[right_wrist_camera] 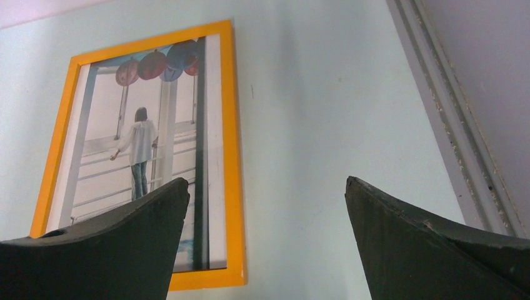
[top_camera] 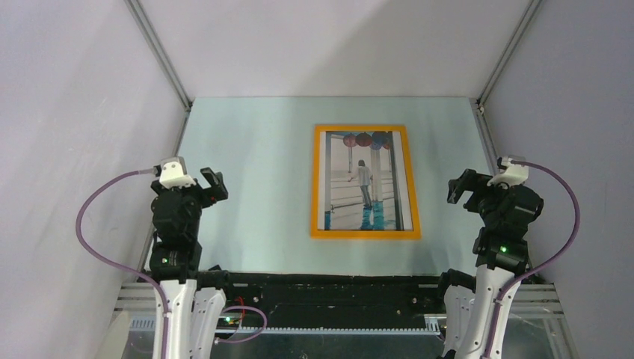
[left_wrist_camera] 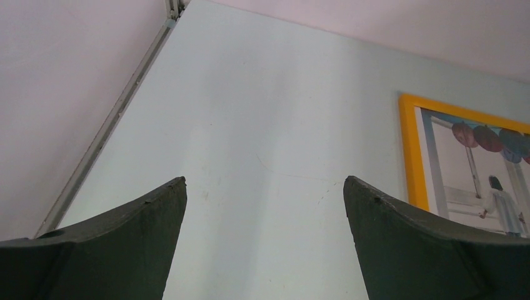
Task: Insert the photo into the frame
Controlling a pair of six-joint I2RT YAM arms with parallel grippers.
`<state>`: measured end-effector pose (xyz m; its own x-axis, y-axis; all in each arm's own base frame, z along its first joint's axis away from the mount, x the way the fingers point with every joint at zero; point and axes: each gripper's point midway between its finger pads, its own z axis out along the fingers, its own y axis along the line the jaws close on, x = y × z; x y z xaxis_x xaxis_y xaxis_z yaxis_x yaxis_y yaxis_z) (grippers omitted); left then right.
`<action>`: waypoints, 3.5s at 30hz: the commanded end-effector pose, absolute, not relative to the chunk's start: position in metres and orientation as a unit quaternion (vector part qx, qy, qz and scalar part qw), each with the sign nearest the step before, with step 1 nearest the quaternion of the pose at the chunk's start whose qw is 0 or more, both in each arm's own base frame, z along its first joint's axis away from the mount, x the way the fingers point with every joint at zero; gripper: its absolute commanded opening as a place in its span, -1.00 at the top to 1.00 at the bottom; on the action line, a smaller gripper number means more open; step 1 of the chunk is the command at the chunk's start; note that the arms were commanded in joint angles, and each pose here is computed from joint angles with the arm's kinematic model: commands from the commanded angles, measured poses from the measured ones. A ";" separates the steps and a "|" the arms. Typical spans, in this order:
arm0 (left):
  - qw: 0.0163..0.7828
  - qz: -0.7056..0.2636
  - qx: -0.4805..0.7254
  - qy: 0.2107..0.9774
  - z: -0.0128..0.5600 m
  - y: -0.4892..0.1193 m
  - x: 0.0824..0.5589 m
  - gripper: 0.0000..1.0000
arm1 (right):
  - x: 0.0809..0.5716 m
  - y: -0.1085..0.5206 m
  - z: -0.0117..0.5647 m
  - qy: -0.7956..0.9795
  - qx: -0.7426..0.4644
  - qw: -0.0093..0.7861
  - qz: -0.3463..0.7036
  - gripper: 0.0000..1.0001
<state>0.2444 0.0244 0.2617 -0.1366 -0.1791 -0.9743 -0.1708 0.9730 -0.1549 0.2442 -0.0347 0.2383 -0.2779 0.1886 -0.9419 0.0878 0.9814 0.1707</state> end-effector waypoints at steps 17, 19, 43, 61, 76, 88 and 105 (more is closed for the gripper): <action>0.653 -0.003 -0.113 0.749 0.230 0.027 0.273 -0.99 | 0.238 -0.049 0.254 0.789 0.082 0.609 -0.006 -0.99; 0.657 -0.005 -0.109 0.746 0.232 0.026 0.272 -0.99 | 0.238 -0.048 0.253 0.790 0.080 0.608 -0.003 -0.99; 0.665 0.004 -0.090 0.741 0.237 0.026 0.270 -0.99 | 0.240 -0.049 0.245 0.803 0.048 0.594 -0.017 -0.99; 0.664 -0.002 -0.083 0.743 0.236 0.022 0.270 -0.99 | 0.236 -0.041 0.247 0.801 0.022 0.598 -0.009 -0.99; 0.667 -0.001 -0.081 0.741 0.238 0.022 0.269 -0.99 | 0.237 -0.039 0.245 0.803 0.015 0.595 -0.004 -0.99; 0.644 -0.012 -0.078 0.761 0.228 0.018 0.275 -0.99 | 0.237 -0.040 0.248 0.798 0.011 0.603 -0.016 -0.99; 0.645 -0.016 -0.074 0.760 0.230 0.016 0.274 -0.99 | 0.241 -0.033 0.244 0.801 -0.006 0.598 -0.017 -0.99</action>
<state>0.2733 0.0117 0.2107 -0.2130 -0.1481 -0.9658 -0.0822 0.9877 -0.1333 0.2367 -0.0300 0.2269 -0.3353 0.0085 -0.9421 0.0066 1.0000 0.0067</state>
